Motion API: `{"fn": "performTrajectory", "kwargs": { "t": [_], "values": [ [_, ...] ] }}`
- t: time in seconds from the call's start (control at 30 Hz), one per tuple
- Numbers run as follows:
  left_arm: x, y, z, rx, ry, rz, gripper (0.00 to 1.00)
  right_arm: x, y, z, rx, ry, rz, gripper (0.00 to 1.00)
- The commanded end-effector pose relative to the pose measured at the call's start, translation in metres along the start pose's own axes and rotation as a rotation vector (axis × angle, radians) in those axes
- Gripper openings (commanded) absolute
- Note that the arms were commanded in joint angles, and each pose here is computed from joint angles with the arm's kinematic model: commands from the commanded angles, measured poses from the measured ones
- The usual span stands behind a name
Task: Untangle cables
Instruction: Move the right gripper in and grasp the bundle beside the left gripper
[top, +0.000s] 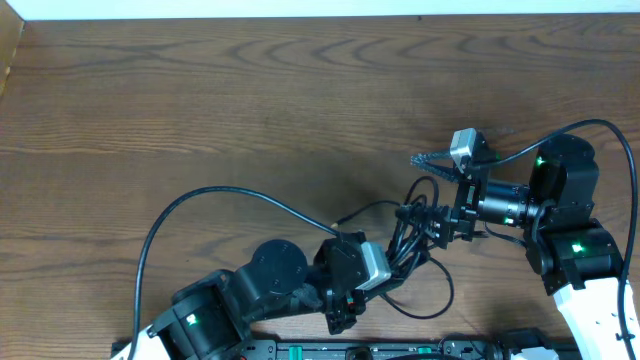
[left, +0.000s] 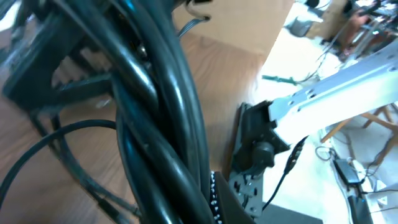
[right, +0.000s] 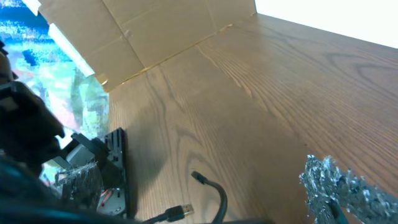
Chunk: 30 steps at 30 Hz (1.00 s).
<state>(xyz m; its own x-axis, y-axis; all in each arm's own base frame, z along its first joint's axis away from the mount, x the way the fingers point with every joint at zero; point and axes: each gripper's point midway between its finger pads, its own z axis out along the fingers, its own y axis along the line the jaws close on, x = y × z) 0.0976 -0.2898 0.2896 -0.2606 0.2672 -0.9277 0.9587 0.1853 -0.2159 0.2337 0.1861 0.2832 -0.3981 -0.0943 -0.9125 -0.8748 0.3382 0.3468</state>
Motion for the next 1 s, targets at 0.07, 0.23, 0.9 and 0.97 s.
{"fn": "performTrajectory", "kwargs": {
  "t": [0.07,0.23,0.9,0.97],
  "values": [
    [-0.027,-0.034,-0.006,0.182,-0.081,0.078,0.08,0.001,-0.046,-0.007,0.276,0.02,-0.02,0.99],
    [-0.027,-0.047,-0.008,0.257,-0.079,0.084,0.08,0.006,-0.106,-0.039,0.674,0.046,0.013,0.99],
    [-0.006,-0.044,-0.007,0.249,0.013,-0.001,0.08,0.004,-0.147,-0.086,1.038,0.049,0.013,0.99],
    [-0.007,-0.033,-0.005,0.182,0.008,-0.036,0.08,0.013,-0.146,-0.085,1.031,0.081,0.035,0.99]
  ]
}}
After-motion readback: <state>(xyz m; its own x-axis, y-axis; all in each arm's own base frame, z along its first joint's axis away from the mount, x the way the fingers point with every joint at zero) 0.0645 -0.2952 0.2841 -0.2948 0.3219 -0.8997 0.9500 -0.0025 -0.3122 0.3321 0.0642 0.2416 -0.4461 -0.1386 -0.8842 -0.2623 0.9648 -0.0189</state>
